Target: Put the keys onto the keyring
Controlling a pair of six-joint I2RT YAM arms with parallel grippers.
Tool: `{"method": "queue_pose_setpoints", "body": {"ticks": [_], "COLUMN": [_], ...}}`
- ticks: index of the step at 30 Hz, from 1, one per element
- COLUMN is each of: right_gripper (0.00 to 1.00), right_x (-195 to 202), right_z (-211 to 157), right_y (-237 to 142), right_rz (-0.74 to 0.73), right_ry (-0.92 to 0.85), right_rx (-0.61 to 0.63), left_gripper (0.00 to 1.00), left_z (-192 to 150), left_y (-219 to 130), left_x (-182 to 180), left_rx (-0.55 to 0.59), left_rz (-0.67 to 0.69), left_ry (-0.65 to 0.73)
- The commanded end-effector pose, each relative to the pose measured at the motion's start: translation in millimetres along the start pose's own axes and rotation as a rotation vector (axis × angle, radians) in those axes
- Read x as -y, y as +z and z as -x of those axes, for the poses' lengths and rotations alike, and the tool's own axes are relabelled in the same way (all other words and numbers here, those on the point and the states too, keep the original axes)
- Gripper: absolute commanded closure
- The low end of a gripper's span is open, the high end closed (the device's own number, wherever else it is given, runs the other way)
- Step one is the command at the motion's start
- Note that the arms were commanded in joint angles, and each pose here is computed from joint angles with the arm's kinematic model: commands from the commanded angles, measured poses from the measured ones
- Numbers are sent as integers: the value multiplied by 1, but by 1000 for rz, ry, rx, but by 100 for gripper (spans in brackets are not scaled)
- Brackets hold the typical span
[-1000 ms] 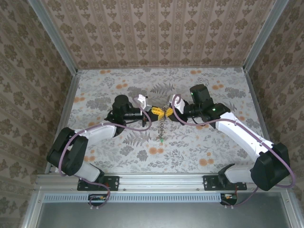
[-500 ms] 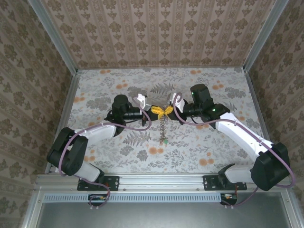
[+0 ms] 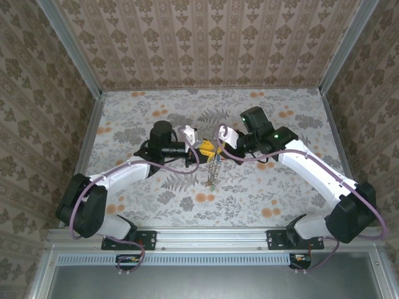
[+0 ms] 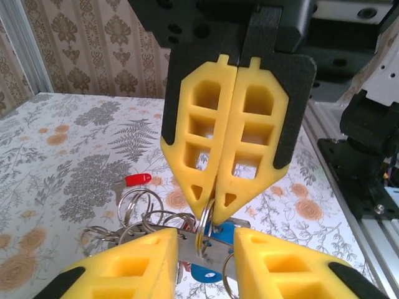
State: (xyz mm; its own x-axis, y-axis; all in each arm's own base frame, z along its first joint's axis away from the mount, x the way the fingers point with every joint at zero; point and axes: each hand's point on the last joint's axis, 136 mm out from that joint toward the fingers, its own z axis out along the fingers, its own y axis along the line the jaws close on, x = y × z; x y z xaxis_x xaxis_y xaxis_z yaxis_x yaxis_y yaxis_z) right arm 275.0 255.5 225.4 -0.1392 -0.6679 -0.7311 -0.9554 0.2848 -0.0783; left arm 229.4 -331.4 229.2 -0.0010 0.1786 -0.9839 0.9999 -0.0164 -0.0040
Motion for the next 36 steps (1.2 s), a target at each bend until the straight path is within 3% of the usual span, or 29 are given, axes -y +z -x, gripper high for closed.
{"method": "queue_pose_setpoints", "body": {"ticks": [1, 9, 26, 29, 33, 36], "right_gripper": [100, 100, 100, 100, 100, 100], "right_x": [-6, -13, -15, -16, -17, -17], "right_z": [-17, -7, 13, 16, 18, 21], "right_y": [-9, -9, -6, -7, -8, -10], "right_rz": [16, 55, 54, 53, 48, 33], "right_ry": [-38, -67, -97, -100, -104, -113], "right_rx": [-181, -231, -115, -93, -81, -46], "left_gripper": [70, 70, 74, 79, 100, 100], "left_z": [-2, 2, 0, 1, 3, 3], "left_y": [-3, 1, 6, 6, 6, 5], "left_x": [4, 4, 8, 8, 8, 8], "left_rx": [-51, -21, -14, -10, -8, -2], "left_rz": [8, -2, -38, -43, -42, -44], "left_ry": [54, 48, 27, 30, 36, 34]}}
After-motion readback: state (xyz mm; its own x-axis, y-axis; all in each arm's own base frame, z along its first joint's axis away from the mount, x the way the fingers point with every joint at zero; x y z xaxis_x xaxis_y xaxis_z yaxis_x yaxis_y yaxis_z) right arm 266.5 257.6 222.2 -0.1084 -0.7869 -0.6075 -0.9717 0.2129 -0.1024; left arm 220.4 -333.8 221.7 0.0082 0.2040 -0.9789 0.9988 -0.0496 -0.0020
